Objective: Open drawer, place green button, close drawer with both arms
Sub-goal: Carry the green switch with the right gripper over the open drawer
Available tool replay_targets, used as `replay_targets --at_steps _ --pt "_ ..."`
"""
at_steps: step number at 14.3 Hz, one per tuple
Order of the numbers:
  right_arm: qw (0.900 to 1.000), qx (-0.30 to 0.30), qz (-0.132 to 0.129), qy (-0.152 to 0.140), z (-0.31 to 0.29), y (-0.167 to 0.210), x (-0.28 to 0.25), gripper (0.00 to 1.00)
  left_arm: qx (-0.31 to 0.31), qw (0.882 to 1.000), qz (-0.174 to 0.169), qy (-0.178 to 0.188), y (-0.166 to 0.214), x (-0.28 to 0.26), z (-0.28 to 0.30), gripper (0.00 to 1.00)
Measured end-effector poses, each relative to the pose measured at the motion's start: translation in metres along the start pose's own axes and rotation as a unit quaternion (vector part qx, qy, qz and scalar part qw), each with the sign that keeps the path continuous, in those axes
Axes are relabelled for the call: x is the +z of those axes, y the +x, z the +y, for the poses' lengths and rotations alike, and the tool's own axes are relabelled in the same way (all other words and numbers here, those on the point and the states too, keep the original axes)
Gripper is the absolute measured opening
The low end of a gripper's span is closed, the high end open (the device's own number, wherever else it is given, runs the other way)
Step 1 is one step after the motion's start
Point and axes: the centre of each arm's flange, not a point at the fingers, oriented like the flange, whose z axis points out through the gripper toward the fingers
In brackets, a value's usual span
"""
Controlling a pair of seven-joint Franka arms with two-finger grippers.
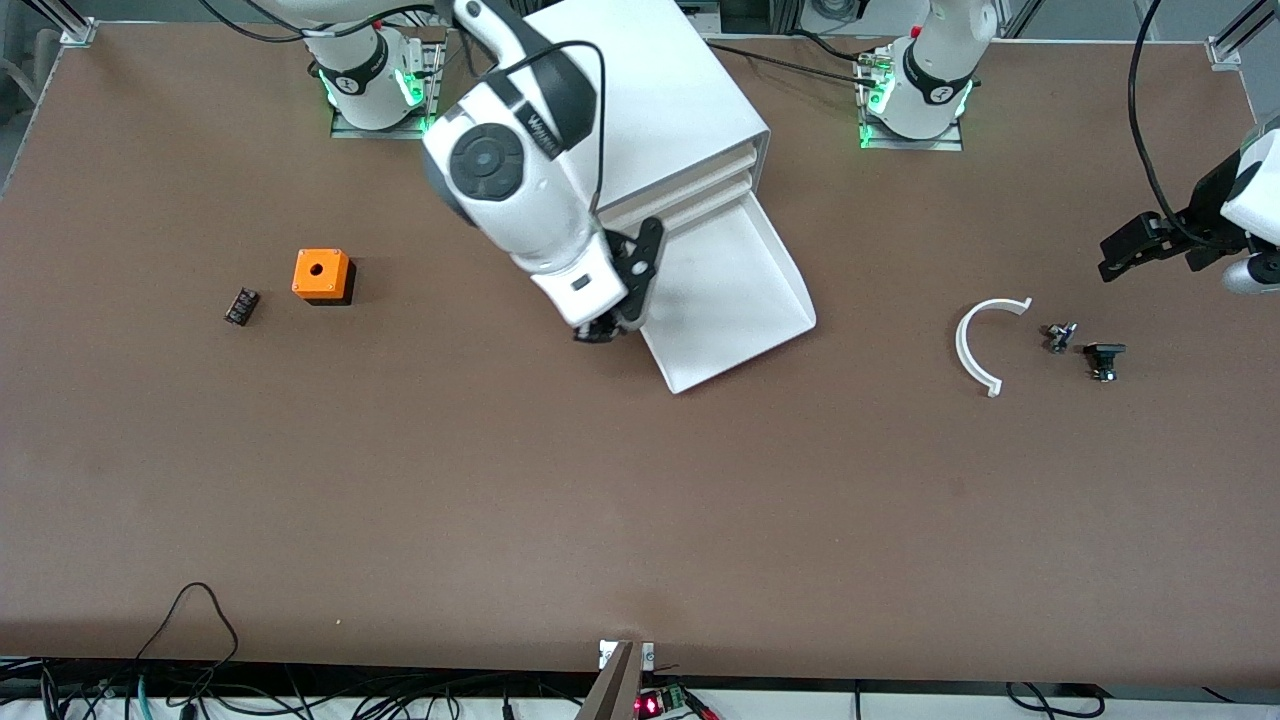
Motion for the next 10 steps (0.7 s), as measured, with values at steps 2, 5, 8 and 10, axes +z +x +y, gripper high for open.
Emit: replay_targets --at_steps 2,5,8,10 --pt "0.999 -0.049 -0.019 0.012 -0.022 0.029 0.005 0.41 0.000 1.000 0.000 0.000 0.000 0.000 0.000 1.00" --pt "0.993 -0.108 -0.037 0.021 -0.045 0.059 0.018 0.41 0.000 1.000 0.000 0.000 0.000 0.000 0.000 1.00" --pt "0.985 -0.162 -0.048 0.037 -0.057 0.070 0.051 0.41 0.000 1.000 0.000 0.000 0.000 0.000 0.000 1.00" --pt "0.981 -0.181 -0.060 0.042 -0.064 0.073 0.074 0.41 0.000 1.000 0.000 0.000 0.000 0.000 0.000 1.00"
